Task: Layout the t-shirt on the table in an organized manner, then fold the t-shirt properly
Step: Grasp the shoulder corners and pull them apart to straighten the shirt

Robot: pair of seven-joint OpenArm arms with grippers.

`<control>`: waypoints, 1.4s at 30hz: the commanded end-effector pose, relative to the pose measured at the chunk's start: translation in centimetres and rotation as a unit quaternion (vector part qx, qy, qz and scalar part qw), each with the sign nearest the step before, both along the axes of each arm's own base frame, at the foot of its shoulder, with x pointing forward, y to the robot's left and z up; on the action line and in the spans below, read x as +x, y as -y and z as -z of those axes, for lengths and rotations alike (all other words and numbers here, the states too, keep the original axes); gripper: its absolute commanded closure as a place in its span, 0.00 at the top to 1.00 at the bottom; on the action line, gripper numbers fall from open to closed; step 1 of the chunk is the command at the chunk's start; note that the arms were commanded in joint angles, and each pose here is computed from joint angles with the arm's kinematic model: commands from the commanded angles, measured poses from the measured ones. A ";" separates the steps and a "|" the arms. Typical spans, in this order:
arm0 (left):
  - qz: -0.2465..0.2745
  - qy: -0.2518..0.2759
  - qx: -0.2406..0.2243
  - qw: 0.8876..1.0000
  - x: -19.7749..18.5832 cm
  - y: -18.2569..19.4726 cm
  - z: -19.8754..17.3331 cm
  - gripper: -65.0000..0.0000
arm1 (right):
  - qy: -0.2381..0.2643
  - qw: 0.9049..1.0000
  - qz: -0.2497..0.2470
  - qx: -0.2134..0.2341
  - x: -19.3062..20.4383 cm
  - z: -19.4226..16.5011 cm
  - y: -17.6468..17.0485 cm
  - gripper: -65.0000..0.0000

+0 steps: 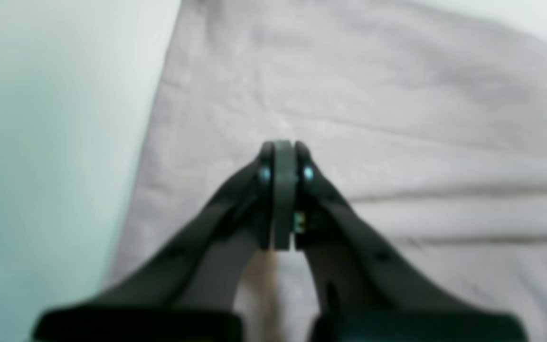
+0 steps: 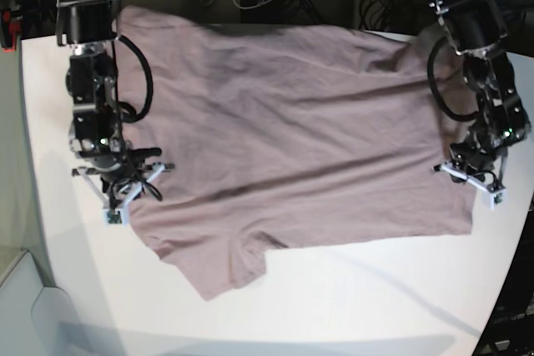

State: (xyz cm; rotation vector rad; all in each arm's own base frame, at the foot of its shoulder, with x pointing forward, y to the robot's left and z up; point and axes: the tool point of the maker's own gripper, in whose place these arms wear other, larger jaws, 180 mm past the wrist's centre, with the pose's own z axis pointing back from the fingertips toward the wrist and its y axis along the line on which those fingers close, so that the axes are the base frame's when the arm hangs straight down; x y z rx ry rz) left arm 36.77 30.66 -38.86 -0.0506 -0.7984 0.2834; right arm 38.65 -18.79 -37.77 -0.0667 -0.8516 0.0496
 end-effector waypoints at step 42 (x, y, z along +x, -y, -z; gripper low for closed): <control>0.023 -0.060 0.014 0.998 -2.8 2.1 -0.1 0.00 | -0.042 0.999 0.013 -0.008 -6.3 3.7 1.4 0.00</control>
